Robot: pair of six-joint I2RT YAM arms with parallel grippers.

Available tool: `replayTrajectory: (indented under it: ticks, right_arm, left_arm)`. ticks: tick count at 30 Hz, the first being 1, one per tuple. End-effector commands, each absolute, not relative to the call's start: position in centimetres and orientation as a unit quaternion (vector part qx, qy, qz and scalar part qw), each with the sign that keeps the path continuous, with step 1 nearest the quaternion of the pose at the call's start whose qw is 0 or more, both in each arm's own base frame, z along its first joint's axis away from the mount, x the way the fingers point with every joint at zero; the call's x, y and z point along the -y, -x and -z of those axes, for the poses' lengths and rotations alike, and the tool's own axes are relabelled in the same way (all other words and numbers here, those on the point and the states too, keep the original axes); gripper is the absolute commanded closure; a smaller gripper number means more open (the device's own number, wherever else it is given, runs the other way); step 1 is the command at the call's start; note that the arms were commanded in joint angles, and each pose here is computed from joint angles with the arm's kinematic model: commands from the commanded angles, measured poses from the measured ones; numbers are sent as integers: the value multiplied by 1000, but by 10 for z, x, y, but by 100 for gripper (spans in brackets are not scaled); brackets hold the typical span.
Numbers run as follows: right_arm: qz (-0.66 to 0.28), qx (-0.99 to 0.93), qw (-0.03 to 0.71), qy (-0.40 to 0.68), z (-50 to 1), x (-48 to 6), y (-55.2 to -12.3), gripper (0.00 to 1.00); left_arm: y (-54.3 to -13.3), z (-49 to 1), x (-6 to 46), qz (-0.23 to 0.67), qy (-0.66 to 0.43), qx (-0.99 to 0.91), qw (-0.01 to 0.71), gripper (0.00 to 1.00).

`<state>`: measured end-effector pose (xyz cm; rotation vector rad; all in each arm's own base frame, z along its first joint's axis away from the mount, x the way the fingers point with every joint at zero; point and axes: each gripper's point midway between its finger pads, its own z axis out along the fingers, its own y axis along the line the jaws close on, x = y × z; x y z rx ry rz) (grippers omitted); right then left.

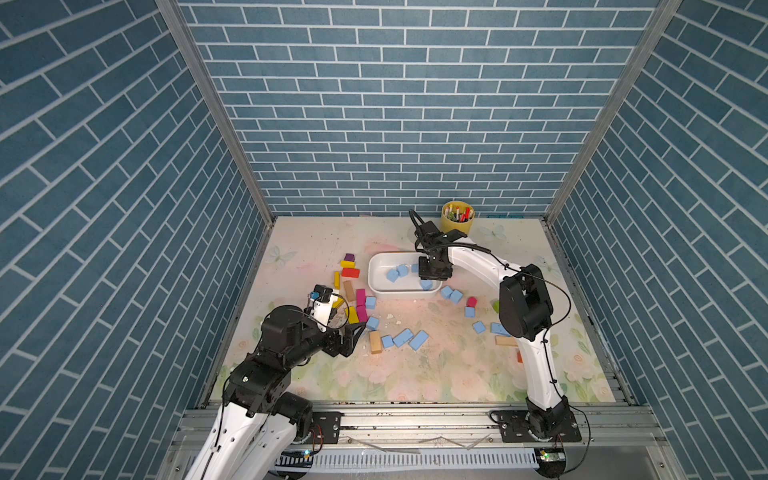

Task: Pick out the blue building blocks
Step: Place the building block in the storage box, then pick up the building block from the center of the board.

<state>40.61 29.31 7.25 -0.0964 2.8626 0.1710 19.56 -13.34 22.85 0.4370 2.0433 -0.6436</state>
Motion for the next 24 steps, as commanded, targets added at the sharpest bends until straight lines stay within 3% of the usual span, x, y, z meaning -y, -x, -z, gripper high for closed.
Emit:
replayTrajectory:
  ticks: [1, 11, 24]
  right_arm:
    - [-51, -990, 128, 36, -76, -292, -403, 54]
    - [-100, -979, 172, 42, -131, -293, -392, 42]
    - [-95, -972, 208, 54, -167, -252, -350, 26]
  left_arm:
    - [-196, -224, 133, 257, -180, -833, 455, 1]
    - [-196, -224, 132, 256, -179, -833, 456, 1]
    - [-197, -222, 132, 254, -178, -836, 453, 1]
